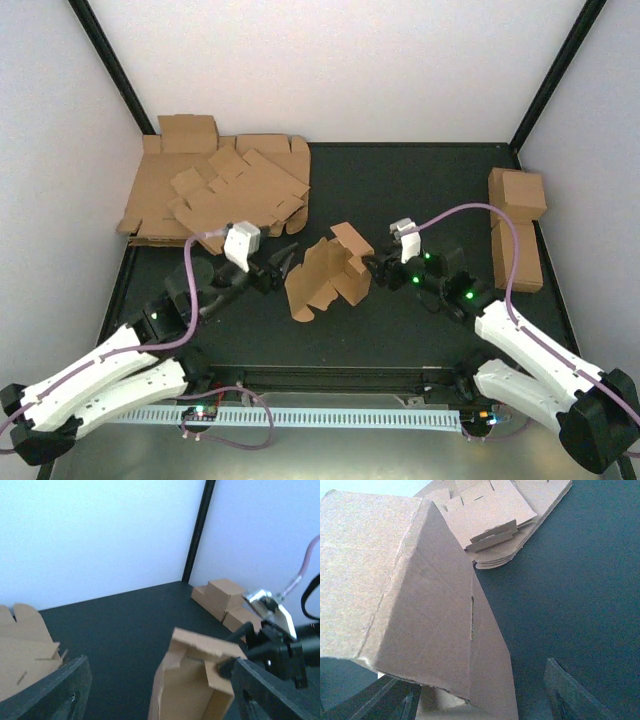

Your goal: Fold the paper box

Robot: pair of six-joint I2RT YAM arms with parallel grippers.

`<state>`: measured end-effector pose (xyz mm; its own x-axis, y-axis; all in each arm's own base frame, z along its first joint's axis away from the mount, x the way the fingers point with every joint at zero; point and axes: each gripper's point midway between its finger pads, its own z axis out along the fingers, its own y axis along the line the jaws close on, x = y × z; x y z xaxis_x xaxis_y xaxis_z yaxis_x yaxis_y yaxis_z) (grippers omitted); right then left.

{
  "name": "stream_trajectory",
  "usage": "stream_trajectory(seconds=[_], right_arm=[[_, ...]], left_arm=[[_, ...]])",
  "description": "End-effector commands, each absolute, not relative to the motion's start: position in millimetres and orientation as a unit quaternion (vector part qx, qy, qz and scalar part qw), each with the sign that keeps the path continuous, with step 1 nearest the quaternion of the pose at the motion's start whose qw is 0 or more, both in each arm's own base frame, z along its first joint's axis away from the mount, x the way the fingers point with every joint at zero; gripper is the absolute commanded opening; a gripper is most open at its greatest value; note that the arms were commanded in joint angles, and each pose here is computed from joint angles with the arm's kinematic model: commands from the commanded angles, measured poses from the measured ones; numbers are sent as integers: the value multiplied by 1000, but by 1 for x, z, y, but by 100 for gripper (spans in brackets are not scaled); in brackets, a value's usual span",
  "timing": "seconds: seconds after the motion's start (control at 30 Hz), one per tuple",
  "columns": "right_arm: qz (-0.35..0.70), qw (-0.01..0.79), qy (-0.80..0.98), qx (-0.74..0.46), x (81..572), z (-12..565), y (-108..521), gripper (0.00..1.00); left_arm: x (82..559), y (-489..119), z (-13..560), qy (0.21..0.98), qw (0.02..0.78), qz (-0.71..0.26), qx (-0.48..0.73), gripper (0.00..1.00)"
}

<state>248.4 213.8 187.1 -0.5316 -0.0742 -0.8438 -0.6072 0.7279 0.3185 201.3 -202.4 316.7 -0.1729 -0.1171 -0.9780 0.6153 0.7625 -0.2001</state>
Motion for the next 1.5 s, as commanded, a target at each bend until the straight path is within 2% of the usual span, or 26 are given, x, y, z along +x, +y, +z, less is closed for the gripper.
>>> stream_trajectory(seconds=[0.0, 0.2, 0.3, 0.47, 0.57, 0.7, 0.8, 0.87, 1.0, 1.37, 1.47], right_arm=[[309, 444, 811, -221, 248, 199, 218, 70], [311, 438, 813, -226, 248, 196, 220, 70], [311, 438, 812, -227, 248, 196, 221, 70], [311, 436, 813, -230, 248, 195, 221, 70], [310, 432, 814, -233, 247, 194, 222, 70], [308, 431, 815, -236, 248, 195, 222, 69], [308, 432, 814, -237, 247, 196, 222, 68], [309, 433, 813, -237, 247, 197, 222, 68], [309, 430, 814, -239, 246, 197, 222, 68], [310, 429, 814, -239, 246, 195, 222, 68], [310, 428, 815, -239, 246, 194, 222, 68]], left_arm=[[211, -208, 326, 750, 566, -290, 184, 77], [238, -220, 347, 775, 509, -319, 195, 68], [261, -220, 339, 790, 468, -349, 188, 50], [285, -236, 317, 783, 400, -426, 213, 10], [286, -254, 305, 768, 340, -481, 251, 2], [292, -275, 282, 759, 247, -538, 273, 2], [304, -282, 258, 769, 202, -546, 265, 1], [308, -286, 248, 770, 186, -550, 266, 2], [304, -291, 244, 754, 167, -572, 276, 11], [293, -303, 209, 766, 102, -564, 290, 12], [295, -306, 202, 776, 98, -551, 291, 17]])
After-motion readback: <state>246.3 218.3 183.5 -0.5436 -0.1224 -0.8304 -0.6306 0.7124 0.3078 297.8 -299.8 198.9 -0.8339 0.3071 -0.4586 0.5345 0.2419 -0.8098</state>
